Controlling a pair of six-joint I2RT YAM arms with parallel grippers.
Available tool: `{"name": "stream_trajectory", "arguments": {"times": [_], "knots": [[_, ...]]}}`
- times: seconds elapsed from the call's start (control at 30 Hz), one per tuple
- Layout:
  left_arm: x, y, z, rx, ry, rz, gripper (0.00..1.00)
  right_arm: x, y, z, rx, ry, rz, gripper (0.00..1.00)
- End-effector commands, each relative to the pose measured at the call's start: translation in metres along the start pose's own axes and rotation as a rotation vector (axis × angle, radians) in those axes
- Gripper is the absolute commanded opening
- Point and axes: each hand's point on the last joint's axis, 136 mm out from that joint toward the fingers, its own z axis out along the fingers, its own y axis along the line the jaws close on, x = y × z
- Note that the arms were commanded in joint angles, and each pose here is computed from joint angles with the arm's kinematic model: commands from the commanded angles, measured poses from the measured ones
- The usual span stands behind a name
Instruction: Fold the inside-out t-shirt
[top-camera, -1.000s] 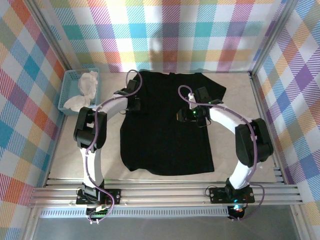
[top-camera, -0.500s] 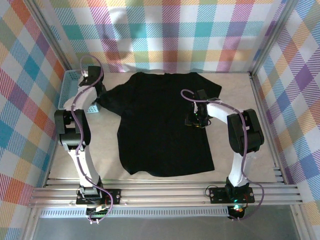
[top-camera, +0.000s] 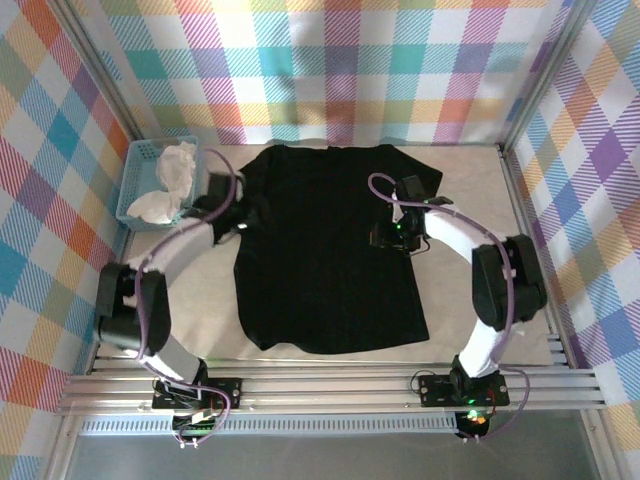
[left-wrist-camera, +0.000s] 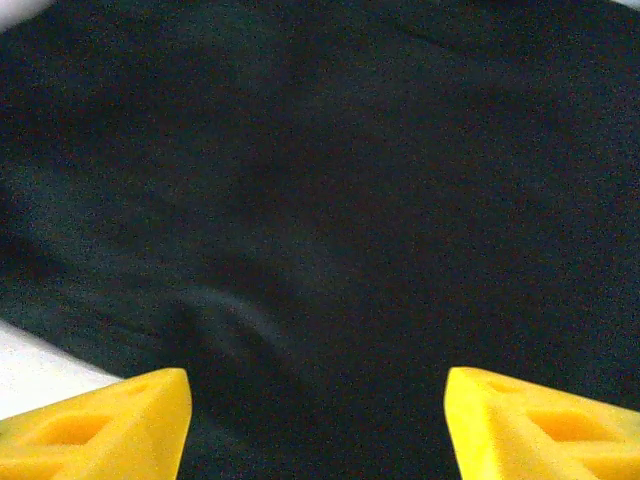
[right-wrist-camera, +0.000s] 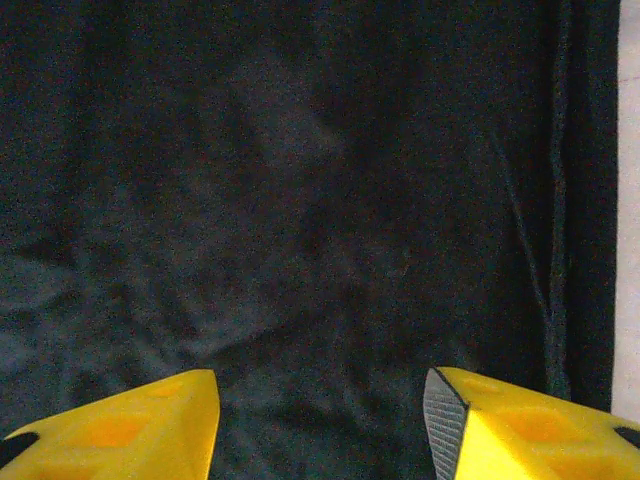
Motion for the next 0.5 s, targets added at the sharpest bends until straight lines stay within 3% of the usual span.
{"name": "stream_trajectory", "arguments": {"times": [0.0, 0.07, 0.17, 0.47], "knots": [[0.036, -0.077, -0.025, 0.282, -0.014, 0.136, 0.71, 0.017, 0.019, -0.009, -0.131, 0.013, -0.026, 0.6], [0.064, -0.09, -0.026, 0.288, 0.018, 0.183, 0.77, 0.026, 0.025, -0.003, -0.186, 0.046, -0.008, 0.6], [0.087, -0.086, -0.008, 0.256, 0.107, 0.158, 0.77, 0.027, 0.03, 0.015, -0.218, 0.097, 0.032, 0.57], [0.106, -0.093, 0.039, 0.242, 0.249, 0.18, 0.77, -0.006, 0.004, 0.056, -0.095, 0.101, 0.081, 0.52]]}}
